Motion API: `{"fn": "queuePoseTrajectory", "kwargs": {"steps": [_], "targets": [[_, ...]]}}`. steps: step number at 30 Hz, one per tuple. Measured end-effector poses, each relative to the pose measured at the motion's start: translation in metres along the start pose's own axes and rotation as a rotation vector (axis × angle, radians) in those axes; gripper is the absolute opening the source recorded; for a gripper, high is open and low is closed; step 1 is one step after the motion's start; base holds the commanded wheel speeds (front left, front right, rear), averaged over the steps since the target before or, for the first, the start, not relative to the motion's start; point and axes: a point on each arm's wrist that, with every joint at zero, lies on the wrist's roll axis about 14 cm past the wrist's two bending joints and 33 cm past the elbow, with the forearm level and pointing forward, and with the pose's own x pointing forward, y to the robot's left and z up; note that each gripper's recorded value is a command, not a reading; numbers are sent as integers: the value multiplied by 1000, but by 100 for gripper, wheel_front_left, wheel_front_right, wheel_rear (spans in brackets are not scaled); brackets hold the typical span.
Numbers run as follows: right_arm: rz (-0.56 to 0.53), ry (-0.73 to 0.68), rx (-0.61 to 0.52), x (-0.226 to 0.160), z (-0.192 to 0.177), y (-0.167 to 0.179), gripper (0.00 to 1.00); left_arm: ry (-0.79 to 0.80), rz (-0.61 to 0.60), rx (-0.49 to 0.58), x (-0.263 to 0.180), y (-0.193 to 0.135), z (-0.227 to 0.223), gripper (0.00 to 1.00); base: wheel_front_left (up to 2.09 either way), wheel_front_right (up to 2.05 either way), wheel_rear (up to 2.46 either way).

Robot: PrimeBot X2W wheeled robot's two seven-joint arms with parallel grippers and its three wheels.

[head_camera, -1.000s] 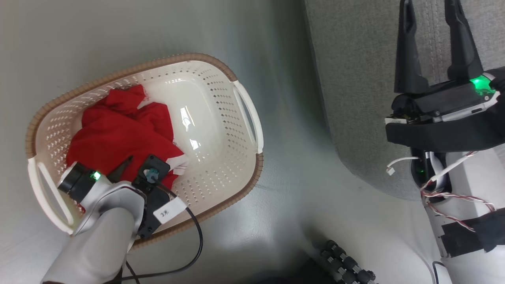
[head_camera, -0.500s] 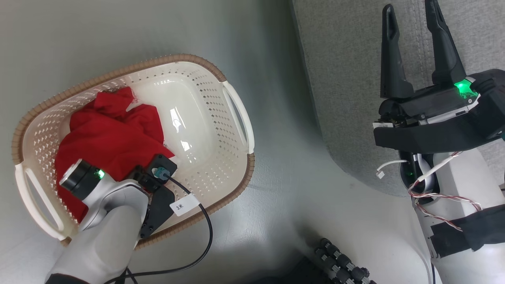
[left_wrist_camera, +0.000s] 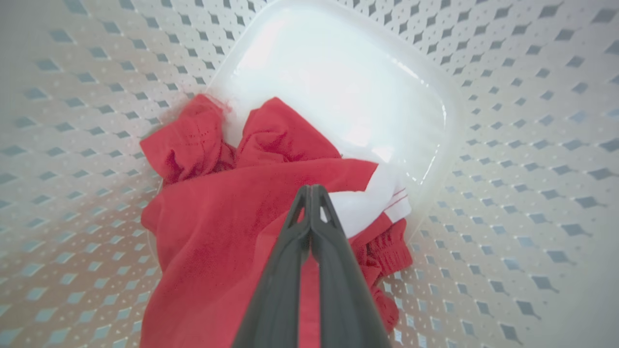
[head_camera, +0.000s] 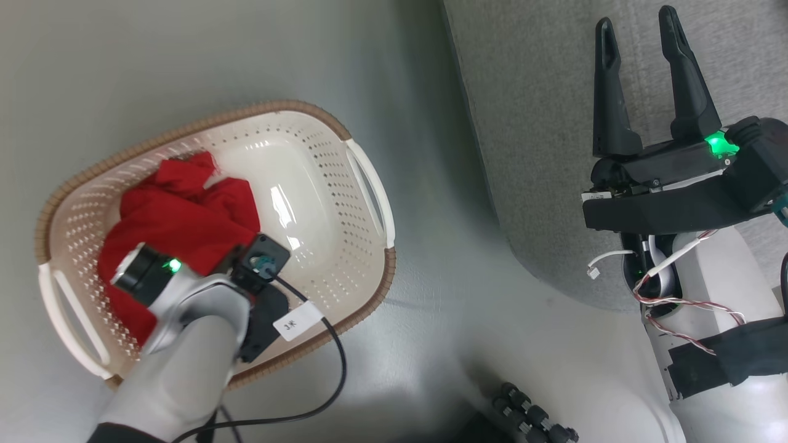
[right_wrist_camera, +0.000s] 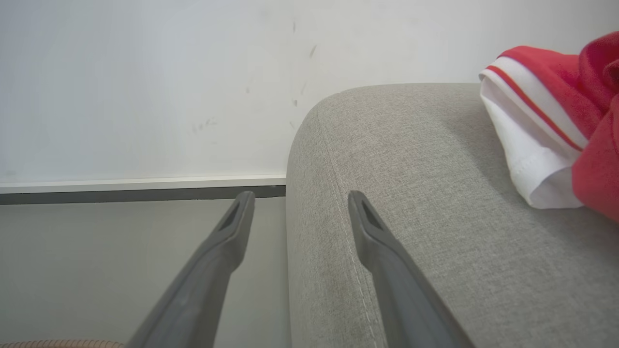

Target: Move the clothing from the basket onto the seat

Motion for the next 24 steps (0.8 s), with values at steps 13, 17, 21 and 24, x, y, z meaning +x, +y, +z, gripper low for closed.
{"fn": "queuePoseTrajectory", "kwargs": {"steps": [13, 17, 21, 24], "targets": [[-29, -31, 7, -17, 26, -8, 100, -320, 86, -175, -49, 15, 73, 0, 0, 0, 0], [-40, -44, 4, -25, 35, -13, 100, -409, 118, -237, -71, 19, 85, 0, 0, 0, 0], [-37, -52, 17, -34, 42, -9, 100, -512, 167, -272, -96, 31, 100, 0, 0, 0, 0], [-33, -64, 29, -40, 48, -6, 100, -561, 193, -297, -114, 38, 108, 0, 0, 0, 0]]}}
